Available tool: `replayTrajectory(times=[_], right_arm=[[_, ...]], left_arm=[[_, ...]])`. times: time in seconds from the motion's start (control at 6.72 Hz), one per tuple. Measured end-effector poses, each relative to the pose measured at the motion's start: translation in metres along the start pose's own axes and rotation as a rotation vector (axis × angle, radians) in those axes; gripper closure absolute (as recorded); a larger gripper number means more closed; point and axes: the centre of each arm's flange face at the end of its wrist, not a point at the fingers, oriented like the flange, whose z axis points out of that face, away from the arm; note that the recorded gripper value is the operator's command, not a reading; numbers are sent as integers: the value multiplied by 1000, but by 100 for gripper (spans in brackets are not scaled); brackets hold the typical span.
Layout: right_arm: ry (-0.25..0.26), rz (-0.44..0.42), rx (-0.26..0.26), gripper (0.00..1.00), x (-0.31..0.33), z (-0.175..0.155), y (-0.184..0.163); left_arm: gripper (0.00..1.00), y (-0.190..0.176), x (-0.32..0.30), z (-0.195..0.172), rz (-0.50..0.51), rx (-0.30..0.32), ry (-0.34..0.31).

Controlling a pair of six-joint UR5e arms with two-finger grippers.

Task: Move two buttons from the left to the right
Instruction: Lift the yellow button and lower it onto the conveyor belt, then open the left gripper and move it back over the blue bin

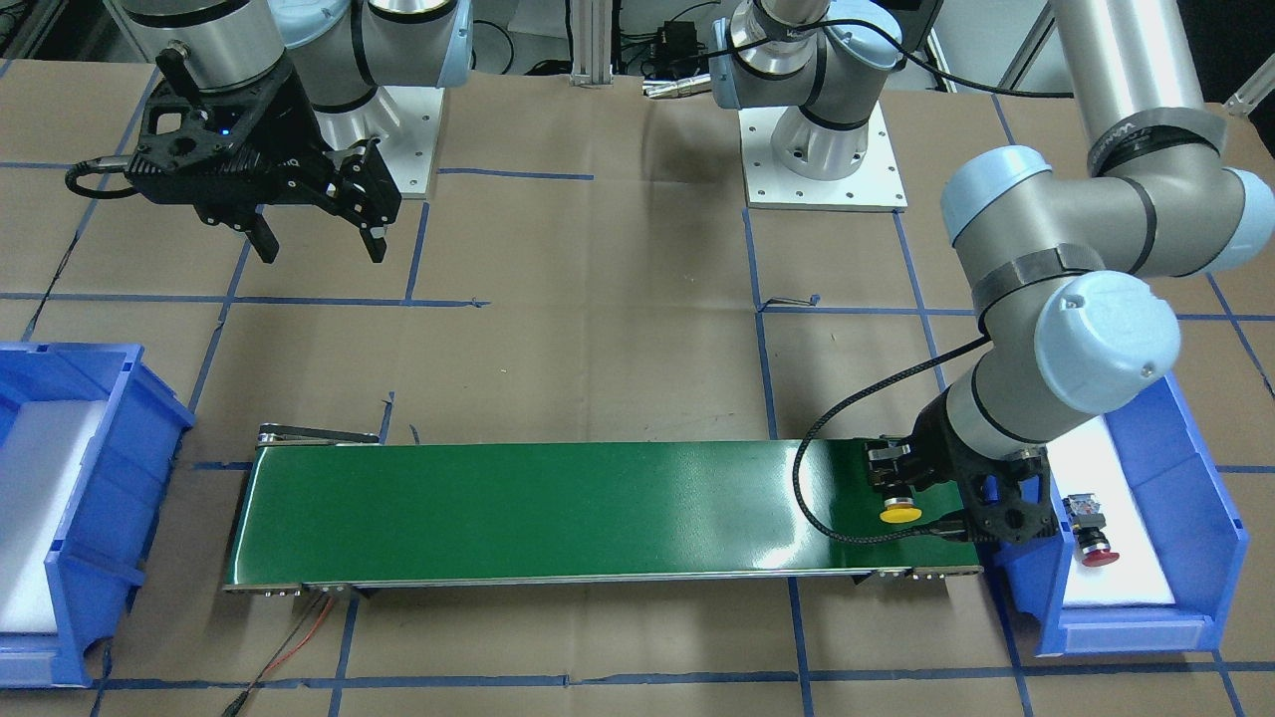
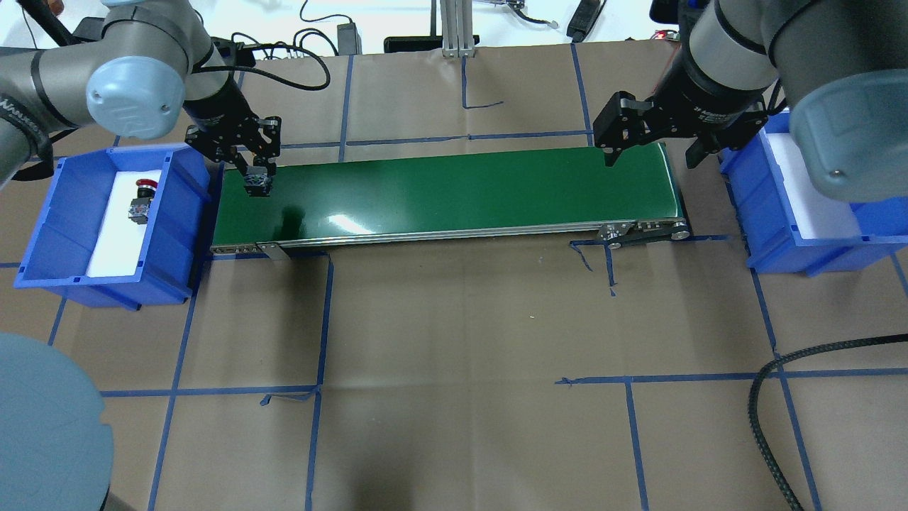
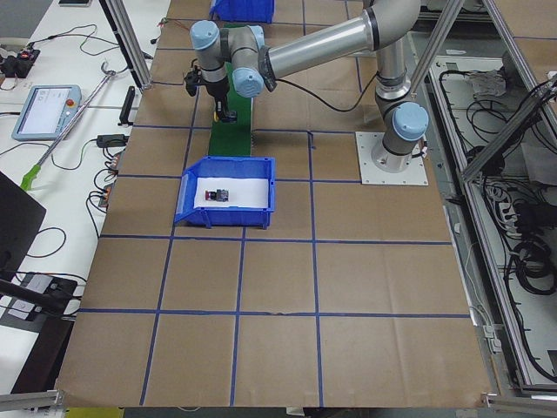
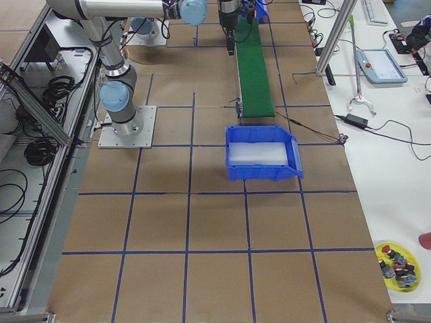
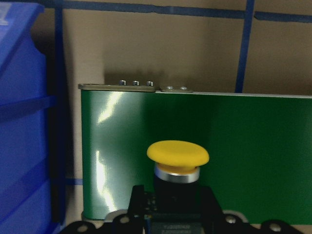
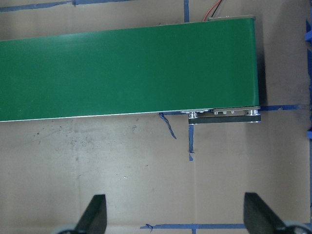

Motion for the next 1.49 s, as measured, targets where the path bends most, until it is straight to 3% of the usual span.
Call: replayTrajectory(times=[0.3, 0.45, 0.6, 1.04, 1.49], right_arm=[[0, 0, -1, 0, 0, 0, 0], [0, 0, -3, 0, 0, 0, 0], [0, 1, -4, 0, 0, 0, 0], [0, 1, -4, 0, 0, 0, 0], [0, 0, -4, 0, 0, 0, 0]], left_arm=[[95, -2, 15, 31, 0, 8, -1], [88, -4, 19, 47, 4, 34, -2], [1, -4, 21, 56, 6, 42, -5], [0, -4, 22, 40, 8, 74, -8], [0, 0, 15, -45, 0, 86, -11]])
